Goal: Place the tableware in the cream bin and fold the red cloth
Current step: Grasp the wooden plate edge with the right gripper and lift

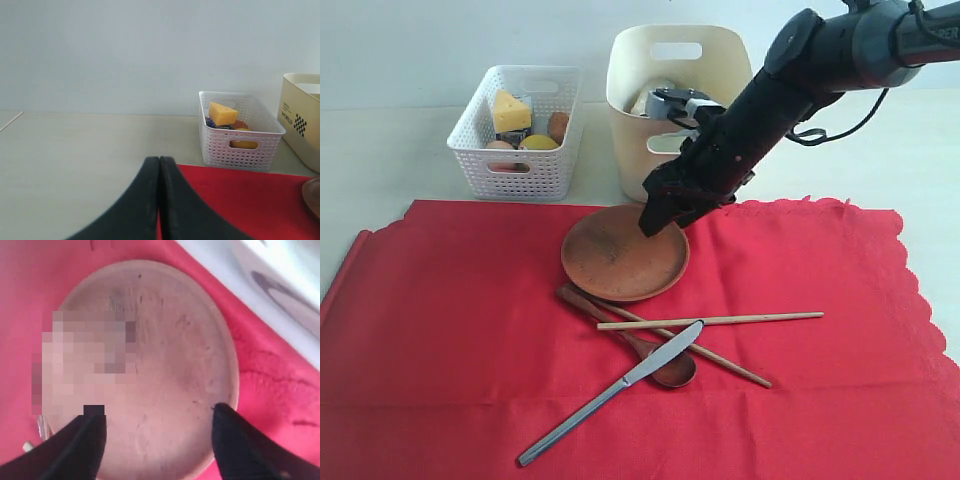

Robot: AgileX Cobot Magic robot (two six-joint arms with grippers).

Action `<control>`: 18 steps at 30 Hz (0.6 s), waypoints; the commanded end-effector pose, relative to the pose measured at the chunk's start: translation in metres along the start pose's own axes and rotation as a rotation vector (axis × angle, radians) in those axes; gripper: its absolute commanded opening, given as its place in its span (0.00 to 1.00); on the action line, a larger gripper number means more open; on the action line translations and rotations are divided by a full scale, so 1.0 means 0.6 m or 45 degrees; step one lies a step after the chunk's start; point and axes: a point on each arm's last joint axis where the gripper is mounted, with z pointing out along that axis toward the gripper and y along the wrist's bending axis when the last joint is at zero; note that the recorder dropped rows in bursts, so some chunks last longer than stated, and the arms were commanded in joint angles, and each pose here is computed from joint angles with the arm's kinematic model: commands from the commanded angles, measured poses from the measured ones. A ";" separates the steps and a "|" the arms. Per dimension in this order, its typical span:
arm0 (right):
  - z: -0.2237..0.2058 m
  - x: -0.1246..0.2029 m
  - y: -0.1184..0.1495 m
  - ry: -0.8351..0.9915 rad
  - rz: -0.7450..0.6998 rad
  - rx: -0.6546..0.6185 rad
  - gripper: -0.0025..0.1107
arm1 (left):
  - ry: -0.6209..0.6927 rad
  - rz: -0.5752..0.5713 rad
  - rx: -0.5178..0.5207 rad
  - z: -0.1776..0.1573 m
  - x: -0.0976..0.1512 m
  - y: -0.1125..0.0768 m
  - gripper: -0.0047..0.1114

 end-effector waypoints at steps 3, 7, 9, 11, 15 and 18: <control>0.023 0.004 -0.020 -0.004 0.023 0.035 0.54 | -0.013 -0.002 -0.002 -0.001 -0.001 0.000 0.05; 0.025 0.007 -0.020 0.015 0.013 0.022 0.50 | -0.013 -0.005 -0.001 -0.001 -0.001 0.000 0.05; 0.025 0.009 -0.018 0.031 0.012 0.011 0.49 | -0.013 -0.005 -0.001 -0.001 -0.001 0.000 0.05; 0.026 0.012 -0.018 0.052 0.000 0.002 0.48 | -0.013 -0.005 -0.001 -0.001 -0.001 0.000 0.05; 0.035 0.029 -0.021 0.107 -0.026 0.017 0.48 | -0.013 -0.005 -0.001 -0.001 -0.001 0.000 0.05; 0.041 0.038 -0.022 0.134 -0.054 0.021 0.48 | -0.013 -0.002 -0.002 -0.001 -0.001 0.000 0.05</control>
